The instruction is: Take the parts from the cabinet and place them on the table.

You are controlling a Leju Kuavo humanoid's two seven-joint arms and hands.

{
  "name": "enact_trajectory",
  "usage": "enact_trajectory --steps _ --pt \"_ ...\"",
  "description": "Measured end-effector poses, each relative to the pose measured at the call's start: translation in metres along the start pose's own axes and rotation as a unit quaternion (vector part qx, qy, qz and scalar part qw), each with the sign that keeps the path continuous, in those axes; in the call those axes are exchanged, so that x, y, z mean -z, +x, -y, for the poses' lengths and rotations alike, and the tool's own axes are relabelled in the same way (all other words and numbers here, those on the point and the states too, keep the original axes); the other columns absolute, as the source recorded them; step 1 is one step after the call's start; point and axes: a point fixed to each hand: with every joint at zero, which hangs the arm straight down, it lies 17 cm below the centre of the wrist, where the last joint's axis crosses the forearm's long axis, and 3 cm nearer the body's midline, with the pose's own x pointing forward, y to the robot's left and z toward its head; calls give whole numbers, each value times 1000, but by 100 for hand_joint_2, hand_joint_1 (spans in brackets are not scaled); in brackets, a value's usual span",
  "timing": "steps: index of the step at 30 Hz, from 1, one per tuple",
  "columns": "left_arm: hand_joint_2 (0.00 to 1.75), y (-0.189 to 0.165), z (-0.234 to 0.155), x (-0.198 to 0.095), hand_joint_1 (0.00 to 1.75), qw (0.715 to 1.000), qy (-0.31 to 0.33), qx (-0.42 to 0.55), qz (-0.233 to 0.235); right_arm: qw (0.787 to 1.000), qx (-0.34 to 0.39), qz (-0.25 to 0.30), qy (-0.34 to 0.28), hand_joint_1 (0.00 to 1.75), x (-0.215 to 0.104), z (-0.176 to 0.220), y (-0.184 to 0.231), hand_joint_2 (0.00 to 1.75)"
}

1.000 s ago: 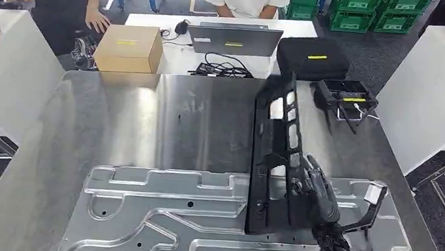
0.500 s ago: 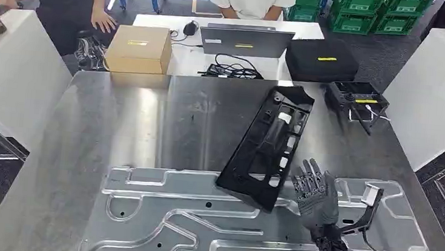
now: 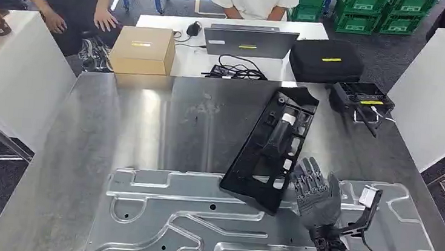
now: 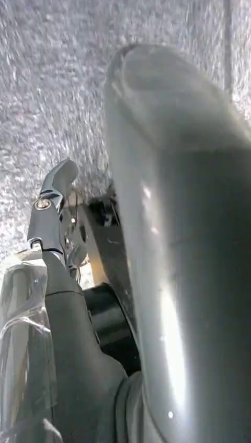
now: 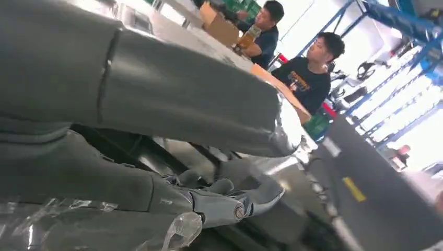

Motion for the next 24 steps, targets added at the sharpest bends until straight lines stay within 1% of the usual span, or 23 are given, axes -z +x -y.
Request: enact_trajectory --steps 5,8,11,13,18,24 --pt "0 5 -2 1 0 1000 3 -6 9 992 -100 31 64 0 -4 -58 9 0" --pt "0 10 -3 1 0 1000 5 -12 18 985 -135 49 100 0 -15 -93 11 0" --pt "0 16 -3 3 0 999 7 -19 25 980 -137 70 126 0 -25 -119 20 0" --pt "0 16 -4 3 0 999 8 -24 25 977 -141 81 138 0 -31 -130 24 0" --pt "0 18 -6 3 0 999 9 -25 28 975 -135 86 155 0 -44 -145 26 0" --pt "0 19 -5 3 0 999 8 -25 30 973 -132 84 167 0 -53 -154 24 0"
